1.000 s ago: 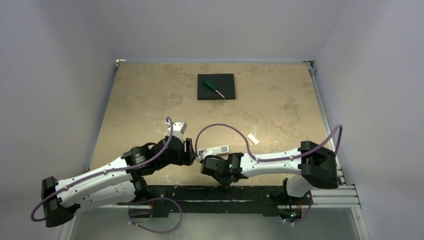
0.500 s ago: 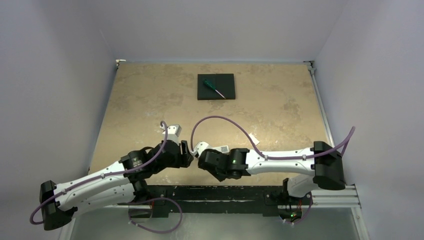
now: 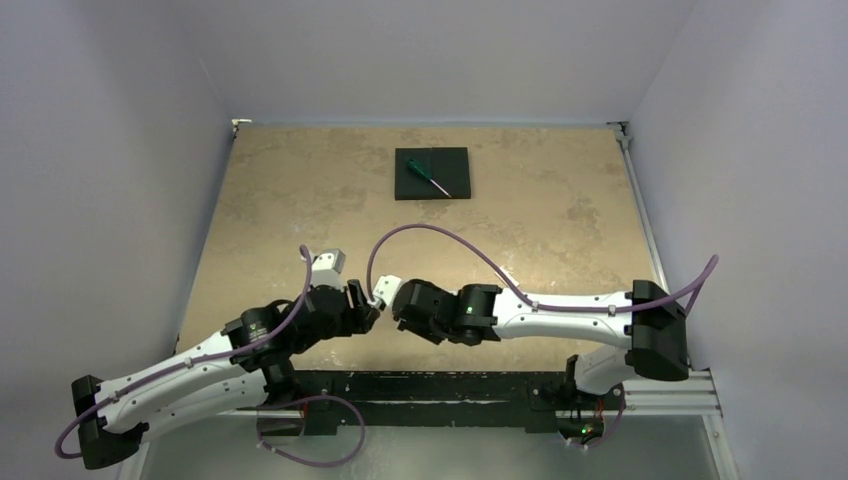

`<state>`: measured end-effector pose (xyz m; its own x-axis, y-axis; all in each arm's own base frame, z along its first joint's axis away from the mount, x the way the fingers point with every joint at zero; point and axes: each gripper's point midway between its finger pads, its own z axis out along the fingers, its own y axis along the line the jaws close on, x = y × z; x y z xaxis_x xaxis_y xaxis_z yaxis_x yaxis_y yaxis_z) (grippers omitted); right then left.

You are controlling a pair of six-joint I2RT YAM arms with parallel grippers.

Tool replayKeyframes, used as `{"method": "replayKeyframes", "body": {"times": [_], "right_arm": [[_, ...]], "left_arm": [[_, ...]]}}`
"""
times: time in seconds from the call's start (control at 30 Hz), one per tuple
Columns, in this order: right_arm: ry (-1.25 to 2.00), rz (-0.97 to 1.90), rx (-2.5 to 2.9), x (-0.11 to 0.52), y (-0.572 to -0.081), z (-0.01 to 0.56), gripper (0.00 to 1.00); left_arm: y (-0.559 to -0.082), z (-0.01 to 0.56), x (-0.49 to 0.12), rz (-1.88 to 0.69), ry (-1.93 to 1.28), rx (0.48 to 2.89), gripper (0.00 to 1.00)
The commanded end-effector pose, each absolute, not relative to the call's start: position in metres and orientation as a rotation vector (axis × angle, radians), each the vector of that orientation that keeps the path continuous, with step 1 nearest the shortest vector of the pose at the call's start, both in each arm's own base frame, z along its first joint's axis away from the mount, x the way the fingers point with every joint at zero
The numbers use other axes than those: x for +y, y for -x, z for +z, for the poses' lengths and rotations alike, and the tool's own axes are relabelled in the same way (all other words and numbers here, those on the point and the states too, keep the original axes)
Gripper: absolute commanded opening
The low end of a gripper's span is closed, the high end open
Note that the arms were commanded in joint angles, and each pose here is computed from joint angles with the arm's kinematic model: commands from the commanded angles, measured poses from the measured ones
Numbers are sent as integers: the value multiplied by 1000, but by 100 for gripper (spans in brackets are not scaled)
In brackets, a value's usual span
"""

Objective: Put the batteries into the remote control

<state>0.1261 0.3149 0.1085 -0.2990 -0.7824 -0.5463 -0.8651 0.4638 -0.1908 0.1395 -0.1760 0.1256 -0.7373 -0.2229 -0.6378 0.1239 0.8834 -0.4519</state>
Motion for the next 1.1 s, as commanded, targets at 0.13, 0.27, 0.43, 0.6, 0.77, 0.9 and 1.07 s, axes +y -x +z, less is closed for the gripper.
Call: {"method": "replayKeyframes", "body": {"times": [0.13, 0.27, 0.43, 0.6, 0.77, 0.9, 1.07], "right_arm": [[1511, 223, 1853, 333, -160, 140, 0], [1540, 183, 1830, 334, -177, 138, 0], [1576, 192, 1852, 337, -192, 126, 0], [1602, 152, 1879, 338, -206, 111, 0], [1626, 151, 1883, 342, -213, 104, 0], [1655, 175, 1892, 346, -211, 96, 0], [1677, 199, 1903, 349, -210, 87, 0]], "left_arm": [[-145, 131, -167, -607, 148, 2275, 54], [-145, 131, -167, -604, 146, 2278, 54], [-145, 133, -167, -624, 150, 2269, 54], [-145, 133, -167, -618, 151, 2270, 54], [-145, 130, -167, -606, 143, 2277, 54], [-145, 128, -167, -603, 141, 2280, 54], [-145, 128, -168, -604, 140, 2279, 54]]}}
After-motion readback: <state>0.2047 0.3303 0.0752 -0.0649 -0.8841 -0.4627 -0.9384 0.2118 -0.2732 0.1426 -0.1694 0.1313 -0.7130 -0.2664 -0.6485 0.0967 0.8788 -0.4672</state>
